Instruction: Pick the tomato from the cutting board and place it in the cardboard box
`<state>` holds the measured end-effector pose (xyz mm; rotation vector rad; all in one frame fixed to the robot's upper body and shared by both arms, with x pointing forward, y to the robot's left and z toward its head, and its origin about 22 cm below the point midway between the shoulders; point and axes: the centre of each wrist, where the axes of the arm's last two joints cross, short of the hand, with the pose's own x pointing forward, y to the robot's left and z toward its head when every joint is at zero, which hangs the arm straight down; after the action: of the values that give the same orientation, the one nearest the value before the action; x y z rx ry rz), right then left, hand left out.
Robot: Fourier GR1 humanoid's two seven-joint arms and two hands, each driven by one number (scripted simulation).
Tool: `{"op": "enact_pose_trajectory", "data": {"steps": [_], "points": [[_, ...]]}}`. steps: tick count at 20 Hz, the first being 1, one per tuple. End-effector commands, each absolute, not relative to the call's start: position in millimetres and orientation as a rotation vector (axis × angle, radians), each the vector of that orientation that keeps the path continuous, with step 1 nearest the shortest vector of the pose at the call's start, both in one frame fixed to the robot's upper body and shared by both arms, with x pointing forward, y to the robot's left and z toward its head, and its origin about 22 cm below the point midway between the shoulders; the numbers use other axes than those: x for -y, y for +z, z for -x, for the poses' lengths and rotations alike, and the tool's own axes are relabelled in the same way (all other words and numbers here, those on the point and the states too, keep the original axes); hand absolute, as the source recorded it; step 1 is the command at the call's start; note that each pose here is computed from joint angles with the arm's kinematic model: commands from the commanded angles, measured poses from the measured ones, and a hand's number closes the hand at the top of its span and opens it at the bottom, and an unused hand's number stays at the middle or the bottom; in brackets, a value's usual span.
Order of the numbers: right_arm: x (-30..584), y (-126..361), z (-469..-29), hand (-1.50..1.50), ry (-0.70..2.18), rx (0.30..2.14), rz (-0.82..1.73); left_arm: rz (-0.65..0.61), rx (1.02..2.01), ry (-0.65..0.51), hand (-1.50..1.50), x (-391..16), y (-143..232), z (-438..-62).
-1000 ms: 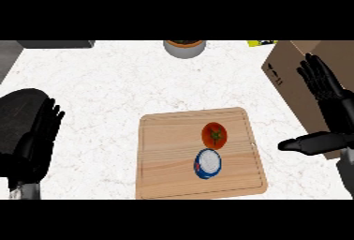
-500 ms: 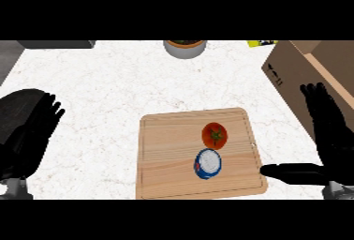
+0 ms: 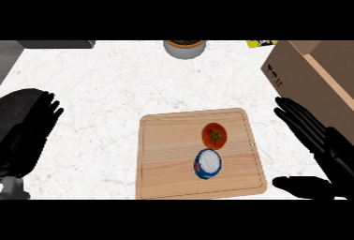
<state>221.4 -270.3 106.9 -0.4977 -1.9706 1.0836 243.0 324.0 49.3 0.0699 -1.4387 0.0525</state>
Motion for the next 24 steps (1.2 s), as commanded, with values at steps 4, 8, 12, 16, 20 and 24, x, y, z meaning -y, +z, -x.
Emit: {"op": "enact_pose_trajectory", "data": {"steps": [4, 8, 12, 16, 20, 24], "points": [[226.1, 137.4, -210.3, -1.5, 1.313, 1.618, 0.688, -0.066, 1.45, 0.028, 0.0, -332.9, 56.3, -241.9], [188.0, 147.0, -209.2, -1.5, 1.318, 1.528, 0.636, -0.056, 1.43, 0.046, 0.0, -313.7, 57.4, -249.5], [162.0, 142.6, -221.1, -1.5, 1.327, 1.433, 0.594, -0.034, 1.444, 0.034, 0.0, -332.6, 62.9, -252.6], [169.5, 135.4, -207.9, -1.5, 1.325, 1.373, 0.598, -0.059, 1.436, 0.043, 0.0, -335.0, 34.4, -239.4], [165.1, 125.9, -231.2, -1.5, 1.366, 1.328, 0.614, -0.068, 1.452, 0.044, 0.0, -317.0, 42.1, -235.0], [182.2, 119.1, -238.4, -1.5, 1.378, 1.304, 0.599, -0.052, 1.446, 0.047, 0.0, -319.4, 61.0, -263.5]]}}
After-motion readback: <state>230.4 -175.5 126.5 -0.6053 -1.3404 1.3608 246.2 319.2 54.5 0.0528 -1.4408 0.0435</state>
